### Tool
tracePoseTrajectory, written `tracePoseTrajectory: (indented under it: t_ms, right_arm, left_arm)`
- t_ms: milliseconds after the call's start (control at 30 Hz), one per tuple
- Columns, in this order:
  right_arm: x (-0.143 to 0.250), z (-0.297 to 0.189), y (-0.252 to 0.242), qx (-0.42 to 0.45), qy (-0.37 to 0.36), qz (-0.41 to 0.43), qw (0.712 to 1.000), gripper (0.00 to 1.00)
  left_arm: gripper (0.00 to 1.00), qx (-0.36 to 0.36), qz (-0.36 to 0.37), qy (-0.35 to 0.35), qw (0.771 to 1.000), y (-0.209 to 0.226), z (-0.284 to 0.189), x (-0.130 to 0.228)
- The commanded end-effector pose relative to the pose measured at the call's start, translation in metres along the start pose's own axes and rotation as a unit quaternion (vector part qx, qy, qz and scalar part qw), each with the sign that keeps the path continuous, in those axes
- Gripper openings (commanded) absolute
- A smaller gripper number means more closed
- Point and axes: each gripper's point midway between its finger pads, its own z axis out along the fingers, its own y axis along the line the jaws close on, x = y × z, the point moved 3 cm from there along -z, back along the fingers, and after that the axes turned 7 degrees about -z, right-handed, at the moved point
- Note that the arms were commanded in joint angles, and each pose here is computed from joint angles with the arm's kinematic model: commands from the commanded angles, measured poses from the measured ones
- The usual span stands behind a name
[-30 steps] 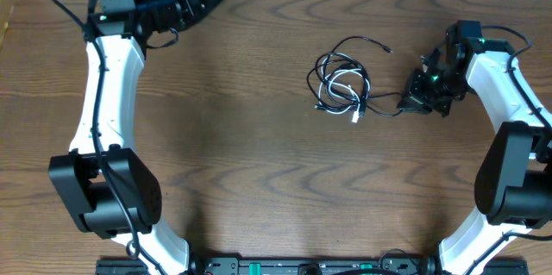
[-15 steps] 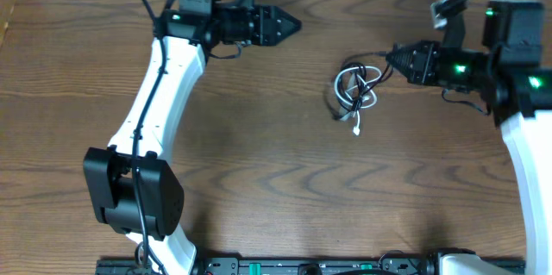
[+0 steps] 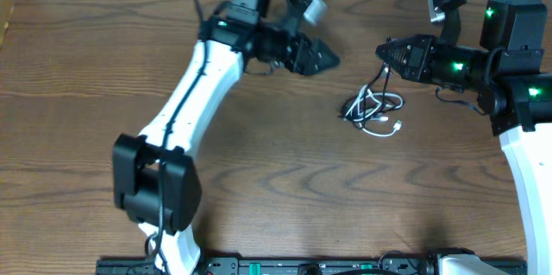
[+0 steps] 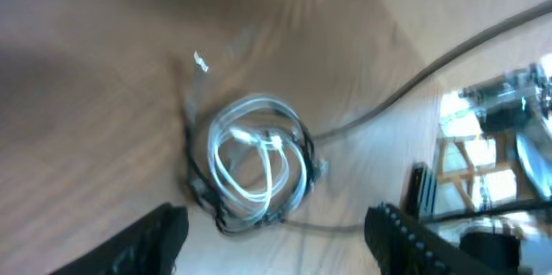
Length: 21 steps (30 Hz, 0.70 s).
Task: Untangle cables
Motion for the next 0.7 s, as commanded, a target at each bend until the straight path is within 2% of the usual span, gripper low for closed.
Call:
tracePoseTrajectory:
  t_ms: [0, 200, 667]
  right_arm:
    - [0.001, 0.001, 0.004, -0.011, 0.006, 0.007, 1.0, 0.01]
    - [0.003, 0.002, 0.0, -0.008, 0.011, 0.012, 1.0, 0.01]
    - [0.011, 0.007, -0.007, 0.0, 0.033, 0.031, 0.999, 0.01]
  left_arm:
    - [0.72, 0.013, 0.078, 0.041, 0.996, 0.003, 0.013, 0.018]
    - [0.72, 0.034, 0.115, 0.115, 0.986, 0.005, 0.019, 0.057]
    - [0.71, 0.021, 0.197, 0.152, 0.968, 0.036, 0.102, 0.079]
